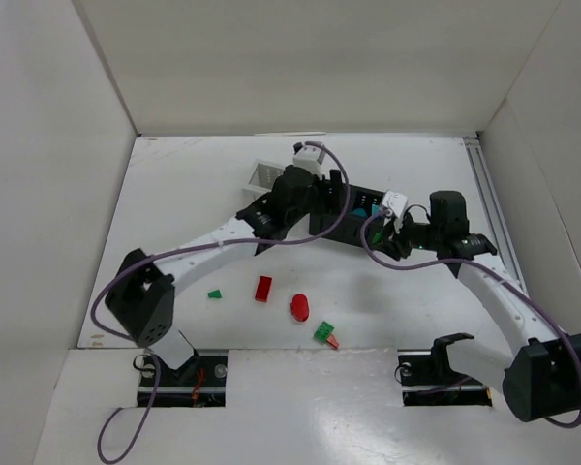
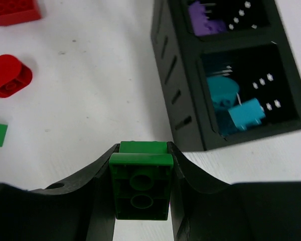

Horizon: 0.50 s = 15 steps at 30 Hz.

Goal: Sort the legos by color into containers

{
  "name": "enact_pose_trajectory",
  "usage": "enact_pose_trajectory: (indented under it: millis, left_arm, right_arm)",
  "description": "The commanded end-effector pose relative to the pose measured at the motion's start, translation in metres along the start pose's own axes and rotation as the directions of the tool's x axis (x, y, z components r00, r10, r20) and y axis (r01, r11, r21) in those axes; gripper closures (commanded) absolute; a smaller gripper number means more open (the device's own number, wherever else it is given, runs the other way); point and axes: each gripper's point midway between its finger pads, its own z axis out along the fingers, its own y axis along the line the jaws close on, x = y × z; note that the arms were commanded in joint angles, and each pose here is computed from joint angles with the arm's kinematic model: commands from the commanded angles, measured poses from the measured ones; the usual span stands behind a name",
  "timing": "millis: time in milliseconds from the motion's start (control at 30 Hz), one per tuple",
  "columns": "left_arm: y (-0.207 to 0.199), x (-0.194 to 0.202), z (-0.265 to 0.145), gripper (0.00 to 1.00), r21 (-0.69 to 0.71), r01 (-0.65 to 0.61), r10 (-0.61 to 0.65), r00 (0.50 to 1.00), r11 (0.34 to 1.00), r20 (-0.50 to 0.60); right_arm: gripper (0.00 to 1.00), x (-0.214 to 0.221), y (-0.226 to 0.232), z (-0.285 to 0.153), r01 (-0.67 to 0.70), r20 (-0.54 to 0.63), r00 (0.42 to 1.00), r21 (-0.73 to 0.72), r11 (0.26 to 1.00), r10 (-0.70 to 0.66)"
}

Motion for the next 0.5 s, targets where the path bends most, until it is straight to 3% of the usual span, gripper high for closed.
enact_pose_trajectory:
  millis: [0, 167, 333, 467]
  left_arm:
    - [-0.025, -0.046, -0.053, 0.26, 0.141, -0.018, 0.0, 0.992, 0.99, 0.129]
    - [-0.003, -0.008, -0.093, 0.22, 0.141, 0.015, -0.026, 0.997, 0.99, 0.074]
    - [0.023, 0.02, -0.124, 0.22, 0.077, 0.127, -0.131, 0.991, 0.989, 0.04]
    - [0.037, 0.039, -0.139, 0.22, 0.049, 0.187, -0.188, 0.982, 0.981, 0.027]
  right_arm:
    - [0.74, -0.022, 0.023, 0.019, 0.133, 0.092, 0.988, -0.145, 0.98, -0.121]
    - [0.74, -0.002, 0.04, 0.061, 0.114, -0.056, 0.991, -0.149, 0.982, -0.124]
    - [0.74, 0.016, 0.045, 0.085, 0.14, -0.239, 0.96, -0.052, 0.989, -0.149]
    - [0.74, 0.041, 0.061, 0.105, 0.124, -0.349, 0.926, -0.073, 0.99, -0.142]
